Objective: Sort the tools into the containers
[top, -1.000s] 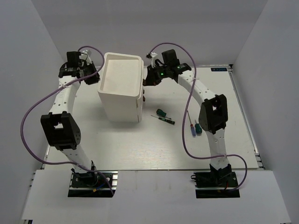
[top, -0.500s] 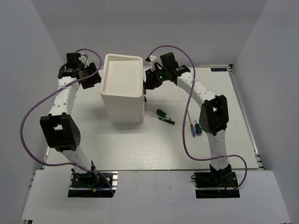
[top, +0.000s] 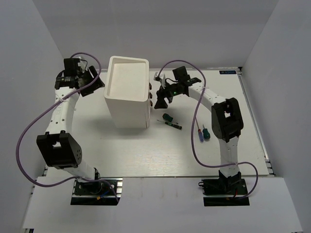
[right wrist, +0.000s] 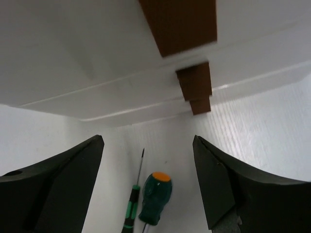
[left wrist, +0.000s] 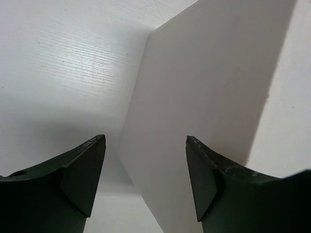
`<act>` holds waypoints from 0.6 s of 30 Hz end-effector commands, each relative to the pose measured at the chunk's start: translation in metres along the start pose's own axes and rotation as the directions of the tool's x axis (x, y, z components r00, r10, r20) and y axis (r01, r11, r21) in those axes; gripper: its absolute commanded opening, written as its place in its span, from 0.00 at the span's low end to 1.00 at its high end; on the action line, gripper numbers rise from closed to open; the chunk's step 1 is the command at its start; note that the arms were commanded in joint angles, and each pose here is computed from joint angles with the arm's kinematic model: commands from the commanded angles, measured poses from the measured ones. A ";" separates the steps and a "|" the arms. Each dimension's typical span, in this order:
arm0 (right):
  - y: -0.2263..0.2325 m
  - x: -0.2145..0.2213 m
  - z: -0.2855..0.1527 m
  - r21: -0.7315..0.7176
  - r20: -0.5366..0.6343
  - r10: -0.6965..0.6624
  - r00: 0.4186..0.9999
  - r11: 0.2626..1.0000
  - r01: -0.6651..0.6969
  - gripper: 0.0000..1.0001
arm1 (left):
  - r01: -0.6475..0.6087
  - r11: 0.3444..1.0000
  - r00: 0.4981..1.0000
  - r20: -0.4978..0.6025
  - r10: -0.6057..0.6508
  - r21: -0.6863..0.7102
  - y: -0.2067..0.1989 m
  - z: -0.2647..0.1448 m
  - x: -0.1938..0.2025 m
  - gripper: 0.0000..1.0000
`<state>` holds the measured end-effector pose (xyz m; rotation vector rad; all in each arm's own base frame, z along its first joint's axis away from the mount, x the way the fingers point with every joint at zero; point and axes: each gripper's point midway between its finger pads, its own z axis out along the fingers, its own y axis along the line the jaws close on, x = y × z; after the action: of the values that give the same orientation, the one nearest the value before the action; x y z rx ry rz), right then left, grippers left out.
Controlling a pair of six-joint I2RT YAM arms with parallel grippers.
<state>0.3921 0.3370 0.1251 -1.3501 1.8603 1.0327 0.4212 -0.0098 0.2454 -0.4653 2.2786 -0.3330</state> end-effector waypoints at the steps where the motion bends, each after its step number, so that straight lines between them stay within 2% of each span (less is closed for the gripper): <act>1: -0.010 -0.031 0.013 -0.038 0.108 -0.189 0.976 0.980 0.194 0.80 | 0.016 1.000 1.000 0.025 -0.016 0.002 0.000 -0.018 -0.002 0.78; 6: -0.036 -0.053 0.025 0.011 0.154 -0.228 0.961 0.973 0.229 0.80 | 0.012 1.000 0.999 0.036 -0.012 -0.022 0.008 -0.025 -0.001 0.81; 8: -0.042 -0.045 0.035 0.009 0.140 -0.212 0.967 0.977 0.213 0.80 | 0.020 0.999 0.999 0.031 -0.019 -0.031 0.013 -0.024 0.001 0.81; 13: -0.052 -0.056 0.038 0.008 0.202 -0.231 0.952 0.972 0.235 0.72 | 0.021 0.999 1.000 0.023 -0.020 -0.035 0.015 -0.024 0.006 0.82; 14: -0.053 -0.058 0.038 0.011 0.218 -0.242 0.945 0.969 0.246 0.69 | 0.022 0.999 1.000 0.014 -0.022 -0.038 0.016 -0.024 0.008 0.82; 15: -0.052 -0.061 0.037 0.007 0.228 -0.245 0.942 0.968 0.251 0.59 | 0.022 0.999 1.000 0.014 -0.022 -0.038 0.016 -0.024 0.008 0.82; 17: -0.047 -0.061 0.036 -0.016 0.246 -0.254 0.935 0.964 0.266 0.46 | 0.022 0.999 1.000 0.014 -0.022 -0.038 0.016 -0.026 0.010 0.82; 18: -0.041 -0.070 0.031 -0.019 0.268 -0.274 0.924 0.957 0.290 0.35 | 0.022 0.999 1.000 0.014 -0.022 -0.038 0.016 -0.026 0.010 0.82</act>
<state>0.4521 0.3754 0.1149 -1.3727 1.6134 1.0439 0.4026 0.0010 0.2353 -0.5132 2.3055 -0.3043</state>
